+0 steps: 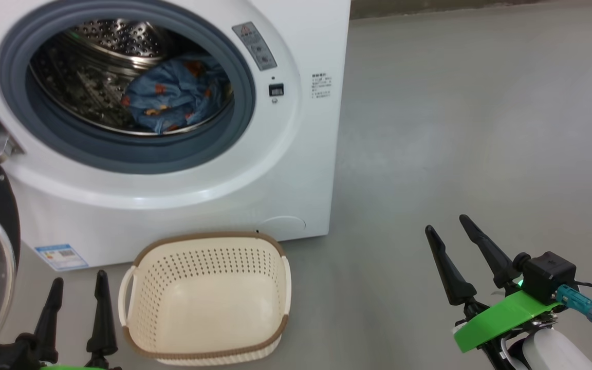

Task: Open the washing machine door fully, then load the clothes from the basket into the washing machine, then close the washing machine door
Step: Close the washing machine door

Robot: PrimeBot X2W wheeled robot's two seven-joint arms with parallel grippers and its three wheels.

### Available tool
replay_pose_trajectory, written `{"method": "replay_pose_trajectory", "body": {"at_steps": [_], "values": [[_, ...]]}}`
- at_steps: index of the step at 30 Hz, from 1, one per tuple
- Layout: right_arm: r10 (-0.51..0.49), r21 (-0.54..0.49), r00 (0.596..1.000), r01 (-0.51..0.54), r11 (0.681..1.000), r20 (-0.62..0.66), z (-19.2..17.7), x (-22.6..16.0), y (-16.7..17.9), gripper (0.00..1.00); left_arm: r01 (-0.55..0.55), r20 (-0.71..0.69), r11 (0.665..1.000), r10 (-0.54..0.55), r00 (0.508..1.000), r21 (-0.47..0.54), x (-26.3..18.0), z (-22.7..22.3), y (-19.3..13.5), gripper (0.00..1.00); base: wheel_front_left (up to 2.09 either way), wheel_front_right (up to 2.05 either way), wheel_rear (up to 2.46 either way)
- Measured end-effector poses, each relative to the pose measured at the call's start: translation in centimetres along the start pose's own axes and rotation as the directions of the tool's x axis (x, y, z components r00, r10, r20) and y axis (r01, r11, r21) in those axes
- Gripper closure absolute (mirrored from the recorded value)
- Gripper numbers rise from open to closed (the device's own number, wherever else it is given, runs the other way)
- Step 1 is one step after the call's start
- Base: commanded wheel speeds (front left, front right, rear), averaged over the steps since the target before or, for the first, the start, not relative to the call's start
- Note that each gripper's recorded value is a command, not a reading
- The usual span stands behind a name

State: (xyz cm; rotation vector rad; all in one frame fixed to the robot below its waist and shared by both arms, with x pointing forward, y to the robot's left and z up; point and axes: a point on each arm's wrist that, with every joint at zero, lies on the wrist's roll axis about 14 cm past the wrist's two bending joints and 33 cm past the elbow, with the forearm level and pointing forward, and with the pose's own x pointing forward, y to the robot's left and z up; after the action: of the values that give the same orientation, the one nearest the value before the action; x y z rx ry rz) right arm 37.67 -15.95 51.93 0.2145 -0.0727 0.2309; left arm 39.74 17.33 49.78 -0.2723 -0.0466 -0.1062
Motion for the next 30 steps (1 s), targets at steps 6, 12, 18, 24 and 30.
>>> {"method": "replay_pose_trajectory", "body": {"at_steps": [6,12,18,24,30], "values": [[0.0,0.0,1.0,0.0,1.0,-0.004,-0.11,0.04,-0.03,0.0,-0.003,-0.006,1.0,0.003,1.0,0.0,-0.12,-0.21,0.1,0.0,-1.24,1.24,0.0],[0.001,0.0,1.0,-0.001,1.0,-0.008,-0.27,0.14,-0.04,0.0,-0.006,-0.009,1.0,0.006,1.0,0.001,-0.14,-0.32,0.23,0.0,-0.42,0.42,0.0],[0.002,0.001,1.0,-0.002,1.0,-0.008,-0.27,0.19,-0.02,0.0,-0.008,-0.009,1.0,0.008,1.0,0.001,-0.18,-0.3,0.3,0.0,0.0,0.0,0.0],[0.002,0.001,1.0,-0.002,1.0,-0.009,-0.31,0.25,-0.03,0.0,-0.011,-0.01,1.0,0.011,1.0,0.001,-0.21,-0.33,0.37,0.0,0.0,0.0,0.0],[0.001,0.002,1.0,-0.001,1.0,-0.009,-0.33,0.3,-0.07,0.0,-0.011,-0.011,1.0,0.011,1.0,0.008,-0.22,-0.38,0.4,0.0,0.0,0.0,0.0]]}}
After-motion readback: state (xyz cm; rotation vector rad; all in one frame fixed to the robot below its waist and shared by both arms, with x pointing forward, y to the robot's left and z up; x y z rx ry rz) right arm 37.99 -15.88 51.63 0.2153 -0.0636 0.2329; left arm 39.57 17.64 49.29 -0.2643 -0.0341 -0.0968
